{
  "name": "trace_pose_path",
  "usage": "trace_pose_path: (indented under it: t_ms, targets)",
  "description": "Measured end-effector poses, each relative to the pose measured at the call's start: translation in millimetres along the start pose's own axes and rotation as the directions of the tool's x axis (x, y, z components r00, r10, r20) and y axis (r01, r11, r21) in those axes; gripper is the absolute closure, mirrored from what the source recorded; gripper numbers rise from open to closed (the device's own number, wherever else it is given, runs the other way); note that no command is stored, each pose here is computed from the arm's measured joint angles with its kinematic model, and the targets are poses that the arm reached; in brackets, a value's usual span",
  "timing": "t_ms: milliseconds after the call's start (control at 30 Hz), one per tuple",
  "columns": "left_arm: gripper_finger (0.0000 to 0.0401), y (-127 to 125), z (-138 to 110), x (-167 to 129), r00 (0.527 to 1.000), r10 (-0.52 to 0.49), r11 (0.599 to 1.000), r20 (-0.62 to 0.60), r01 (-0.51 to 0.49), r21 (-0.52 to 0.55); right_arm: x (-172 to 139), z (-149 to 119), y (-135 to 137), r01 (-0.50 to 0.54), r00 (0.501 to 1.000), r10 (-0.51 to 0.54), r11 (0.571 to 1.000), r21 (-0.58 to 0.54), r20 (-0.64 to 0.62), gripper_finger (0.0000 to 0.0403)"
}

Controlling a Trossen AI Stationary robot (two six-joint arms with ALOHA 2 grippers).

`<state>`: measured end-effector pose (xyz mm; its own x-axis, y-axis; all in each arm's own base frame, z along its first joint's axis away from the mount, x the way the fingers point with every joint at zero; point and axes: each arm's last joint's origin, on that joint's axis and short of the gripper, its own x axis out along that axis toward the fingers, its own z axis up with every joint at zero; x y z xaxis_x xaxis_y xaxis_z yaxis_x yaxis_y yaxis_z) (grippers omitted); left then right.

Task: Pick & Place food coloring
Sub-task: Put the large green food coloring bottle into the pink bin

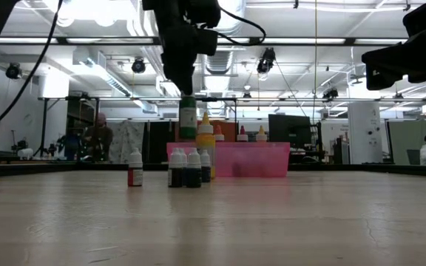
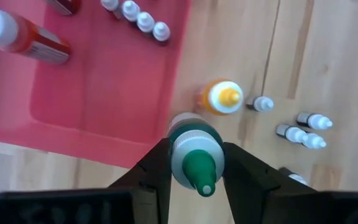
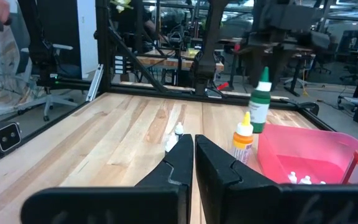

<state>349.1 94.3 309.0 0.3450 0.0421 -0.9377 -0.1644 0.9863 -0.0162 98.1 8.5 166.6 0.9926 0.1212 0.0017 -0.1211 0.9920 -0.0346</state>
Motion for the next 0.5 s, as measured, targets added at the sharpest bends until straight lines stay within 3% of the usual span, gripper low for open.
trace_pose_path:
  t_ms: [267,500]
  targets:
    - [0.0309,10.4,0.0,-2.9,1.0,0.01,1.0,0.006,-0.01,0.016,0.0,0.0,0.0,0.0,1.0,0.0,1.0,0.0,0.001,0.0394]
    - [0.0309,37.6,-1.9,-8.0,0.999,0.042,0.999,0.023,-0.041,-0.023,0.0,0.0,0.1,-0.001,1.0,0.001,1.0,0.0,0.0,0.0394]
